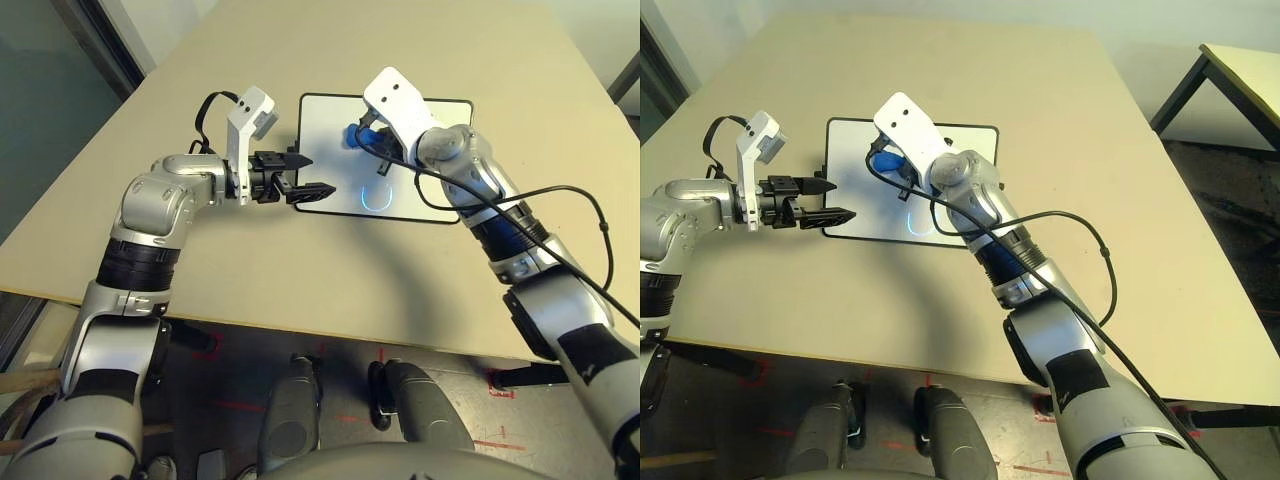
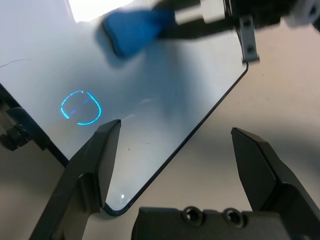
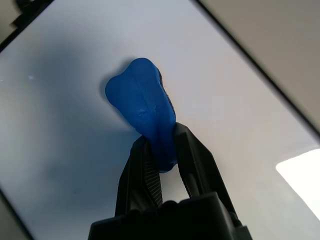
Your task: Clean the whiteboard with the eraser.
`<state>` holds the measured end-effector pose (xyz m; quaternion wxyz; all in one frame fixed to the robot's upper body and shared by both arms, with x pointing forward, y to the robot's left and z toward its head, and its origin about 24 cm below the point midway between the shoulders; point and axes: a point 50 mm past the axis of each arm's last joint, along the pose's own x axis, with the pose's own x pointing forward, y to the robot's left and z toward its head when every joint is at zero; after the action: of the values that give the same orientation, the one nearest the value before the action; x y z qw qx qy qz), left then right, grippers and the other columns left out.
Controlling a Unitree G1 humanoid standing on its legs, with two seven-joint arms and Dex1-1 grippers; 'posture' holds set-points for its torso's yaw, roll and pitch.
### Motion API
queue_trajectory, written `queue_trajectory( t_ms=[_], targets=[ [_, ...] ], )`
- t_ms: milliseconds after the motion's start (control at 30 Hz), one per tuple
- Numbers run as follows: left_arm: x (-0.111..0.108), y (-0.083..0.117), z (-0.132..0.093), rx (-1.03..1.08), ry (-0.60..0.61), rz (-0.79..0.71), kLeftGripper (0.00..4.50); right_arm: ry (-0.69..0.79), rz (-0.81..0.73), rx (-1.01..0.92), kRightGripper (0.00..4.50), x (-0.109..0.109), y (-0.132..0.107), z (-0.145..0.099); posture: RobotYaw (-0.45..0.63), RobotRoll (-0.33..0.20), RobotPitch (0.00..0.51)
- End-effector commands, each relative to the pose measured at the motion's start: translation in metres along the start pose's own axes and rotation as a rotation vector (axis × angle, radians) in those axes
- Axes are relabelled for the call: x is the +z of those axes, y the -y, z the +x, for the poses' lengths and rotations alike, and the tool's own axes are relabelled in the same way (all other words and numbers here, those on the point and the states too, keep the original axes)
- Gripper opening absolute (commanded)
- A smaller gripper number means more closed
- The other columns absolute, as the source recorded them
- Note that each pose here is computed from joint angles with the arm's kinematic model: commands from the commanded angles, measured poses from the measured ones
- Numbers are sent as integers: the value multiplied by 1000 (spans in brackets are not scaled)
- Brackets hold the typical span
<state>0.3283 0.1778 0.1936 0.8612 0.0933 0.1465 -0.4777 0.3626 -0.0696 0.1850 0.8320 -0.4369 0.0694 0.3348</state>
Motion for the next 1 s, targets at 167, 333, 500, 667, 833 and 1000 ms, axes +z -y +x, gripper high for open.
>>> queue_trajectory(
  t_ms=[167, 333, 500, 667, 833, 1000],
  targets=[
    [1, 0, -1, -3, -5, -1, 4500, -94, 3, 89, 564, -21, -21, -2, -14, 0, 138],
    [1, 0, 1, -7, -5, 0, 4500, -65, 28, 3, 564, -10, 5, 0, -16, 0, 137],
    [1, 1, 1, -10, -3, 1, 4500, -50, 40, -40, 564, -4, 17, 3, -13, 0, 136],
    [1, 1, 0, -6, -2, -2, 4500, -73, 29, 18, 564, -12, -1, 4, -6, 0, 136],
    [1, 1, -1, -4, -3, -3, 4500, -99, 16, 105, 564, -21, -27, 0, -5, 0, 136],
    [1, 0, -1, -4, -5, -1, 4500, -101, 25, 87, 564, -23, -21, -2, -10, 0, 134]
  ],
)
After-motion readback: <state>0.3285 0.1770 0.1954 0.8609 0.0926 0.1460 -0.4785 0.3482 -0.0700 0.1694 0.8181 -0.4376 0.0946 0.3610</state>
